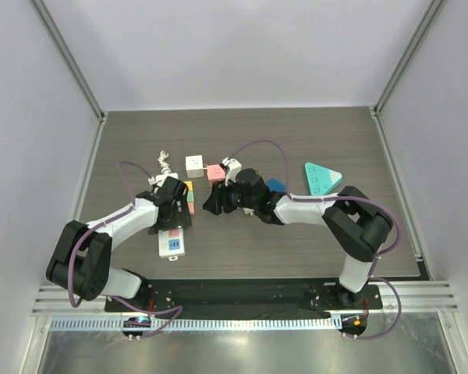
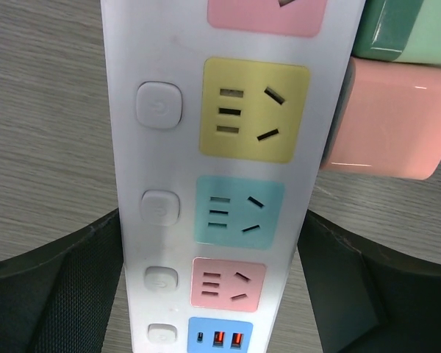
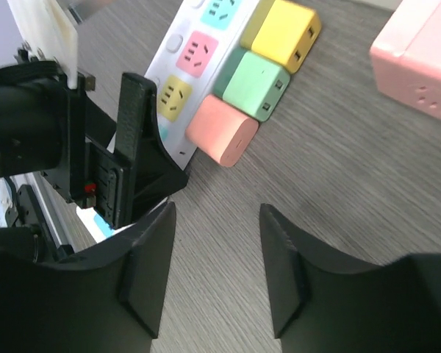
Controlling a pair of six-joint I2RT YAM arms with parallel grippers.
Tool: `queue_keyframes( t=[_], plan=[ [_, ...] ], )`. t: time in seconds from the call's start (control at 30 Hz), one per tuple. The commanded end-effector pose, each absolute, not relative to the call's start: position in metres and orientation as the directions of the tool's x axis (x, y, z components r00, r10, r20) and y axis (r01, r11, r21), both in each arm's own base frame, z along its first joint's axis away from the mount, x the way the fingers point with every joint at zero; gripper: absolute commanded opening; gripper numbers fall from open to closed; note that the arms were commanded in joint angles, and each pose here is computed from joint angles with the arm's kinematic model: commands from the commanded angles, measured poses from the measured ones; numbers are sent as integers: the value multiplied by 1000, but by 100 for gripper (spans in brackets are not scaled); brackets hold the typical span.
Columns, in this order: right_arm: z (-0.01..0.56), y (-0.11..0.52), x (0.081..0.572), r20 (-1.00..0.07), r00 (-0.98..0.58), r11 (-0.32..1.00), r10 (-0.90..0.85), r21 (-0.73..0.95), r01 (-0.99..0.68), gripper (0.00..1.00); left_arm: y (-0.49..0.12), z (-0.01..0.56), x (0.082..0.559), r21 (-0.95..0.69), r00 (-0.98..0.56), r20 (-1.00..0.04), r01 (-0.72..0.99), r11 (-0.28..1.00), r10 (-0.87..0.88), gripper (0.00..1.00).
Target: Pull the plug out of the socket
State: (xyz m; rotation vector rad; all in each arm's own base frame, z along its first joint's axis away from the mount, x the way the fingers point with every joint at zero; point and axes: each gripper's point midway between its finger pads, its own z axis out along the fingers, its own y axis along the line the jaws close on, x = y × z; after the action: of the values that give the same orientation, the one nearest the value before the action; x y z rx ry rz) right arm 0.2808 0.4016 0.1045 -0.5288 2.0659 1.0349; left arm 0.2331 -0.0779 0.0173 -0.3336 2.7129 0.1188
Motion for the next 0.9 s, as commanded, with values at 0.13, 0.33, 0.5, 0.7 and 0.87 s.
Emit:
queue_keyframes(
  t=[0.13,0.33,0.5,0.7,0.87],
  plan=[
    [123,432,279,-730,-683,468,16,609,-640,69,-86,19,237,-25,-886,-408,-231,973,-221,73],
    [107,442,278,-667,-745,451,-1,665,-596,79,-85,26,237,-82,-861,-441,-242,967,-253,41],
    [100,446,279,-633,-774,426,7,702,-570,81,-94,26,233,-156,-861,-432,-224,962,-270,6],
    [97,450,281,-597,-801,398,38,744,-536,83,-111,22,231,-265,-855,-418,-208,942,-306,0],
    [90,457,285,-548,-834,360,69,793,-491,79,-114,20,227,-304,-845,-427,-201,931,-321,0]
  ],
)
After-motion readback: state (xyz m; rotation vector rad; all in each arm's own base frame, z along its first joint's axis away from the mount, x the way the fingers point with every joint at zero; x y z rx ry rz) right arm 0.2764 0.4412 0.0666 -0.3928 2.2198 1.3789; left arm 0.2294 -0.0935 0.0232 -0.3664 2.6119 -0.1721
